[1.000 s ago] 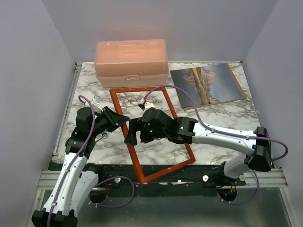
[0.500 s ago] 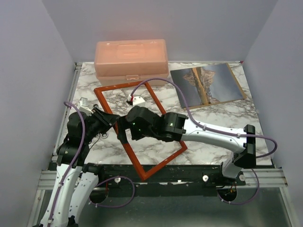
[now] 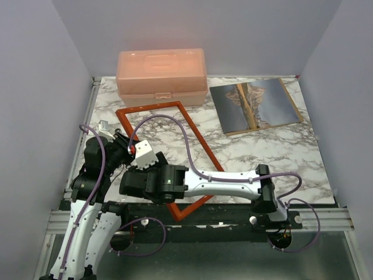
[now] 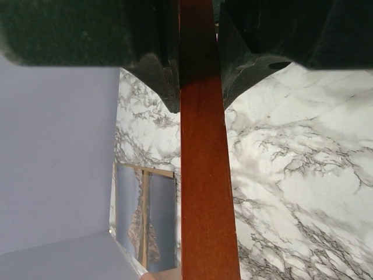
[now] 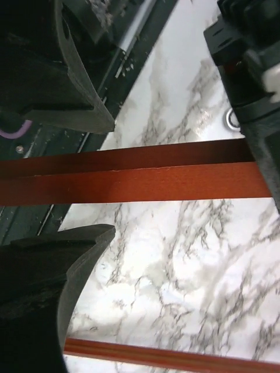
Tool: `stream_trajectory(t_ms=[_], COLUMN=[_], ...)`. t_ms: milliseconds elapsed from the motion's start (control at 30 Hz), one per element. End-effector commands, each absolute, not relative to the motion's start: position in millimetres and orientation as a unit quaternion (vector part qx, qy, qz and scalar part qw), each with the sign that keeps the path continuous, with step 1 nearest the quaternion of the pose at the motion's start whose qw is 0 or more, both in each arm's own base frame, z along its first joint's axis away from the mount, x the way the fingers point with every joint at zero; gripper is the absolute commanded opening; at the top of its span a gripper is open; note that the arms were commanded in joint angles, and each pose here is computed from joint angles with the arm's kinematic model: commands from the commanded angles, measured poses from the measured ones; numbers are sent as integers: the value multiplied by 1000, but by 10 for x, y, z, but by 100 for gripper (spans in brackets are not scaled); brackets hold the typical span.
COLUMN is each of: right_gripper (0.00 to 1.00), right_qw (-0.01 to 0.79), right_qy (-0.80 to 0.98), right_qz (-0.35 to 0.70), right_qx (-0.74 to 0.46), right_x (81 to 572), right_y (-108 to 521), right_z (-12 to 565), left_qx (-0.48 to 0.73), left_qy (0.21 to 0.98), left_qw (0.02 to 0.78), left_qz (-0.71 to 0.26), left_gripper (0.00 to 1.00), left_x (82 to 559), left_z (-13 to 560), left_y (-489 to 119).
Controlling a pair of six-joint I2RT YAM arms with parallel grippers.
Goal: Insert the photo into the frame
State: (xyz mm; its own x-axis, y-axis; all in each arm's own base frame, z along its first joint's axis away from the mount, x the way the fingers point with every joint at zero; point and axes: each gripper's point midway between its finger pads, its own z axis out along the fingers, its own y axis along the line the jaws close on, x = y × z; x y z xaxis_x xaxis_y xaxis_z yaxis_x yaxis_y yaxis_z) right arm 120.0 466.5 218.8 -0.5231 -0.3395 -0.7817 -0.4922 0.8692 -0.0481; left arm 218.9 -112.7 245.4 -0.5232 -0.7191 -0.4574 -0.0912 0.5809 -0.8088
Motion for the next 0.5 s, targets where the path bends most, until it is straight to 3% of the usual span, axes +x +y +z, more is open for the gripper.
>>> stream_trajectory(t_ms=[0, 100, 300, 367, 433, 467], right_gripper=[63, 44, 20, 11, 3, 1], right_qw=[501, 515, 519, 516, 511, 509], right_qy=[838, 830, 828, 829, 831, 833], right_qz=[-34, -53, -42, -32, -21, -15], right_qx=[-211, -209, -209, -213, -217, -218], right_x=[1368, 1372, 1350, 1336, 1316, 1309], right_y=[4347, 4335, 4354, 4375, 4398, 4412], right_z=[2254, 2271, 2315, 2326, 2333, 2335], left_qx=[-248, -248, -245, -243, -234, -230], left_qy=[794, 794, 794, 793, 791, 790], left_qw=[422, 421, 420, 422, 426, 430], left_qz=[-361, -363, -365, -367, -371, -373], left_gripper=[0, 0, 2, 17, 40, 57], left_x=[2199, 2197, 2188, 2182, 2172, 2169], left_z=[2370, 2365, 2369, 2381, 2420, 2441], left_y=[-1087, -1091, -1101, -1106, -1118, -1122])
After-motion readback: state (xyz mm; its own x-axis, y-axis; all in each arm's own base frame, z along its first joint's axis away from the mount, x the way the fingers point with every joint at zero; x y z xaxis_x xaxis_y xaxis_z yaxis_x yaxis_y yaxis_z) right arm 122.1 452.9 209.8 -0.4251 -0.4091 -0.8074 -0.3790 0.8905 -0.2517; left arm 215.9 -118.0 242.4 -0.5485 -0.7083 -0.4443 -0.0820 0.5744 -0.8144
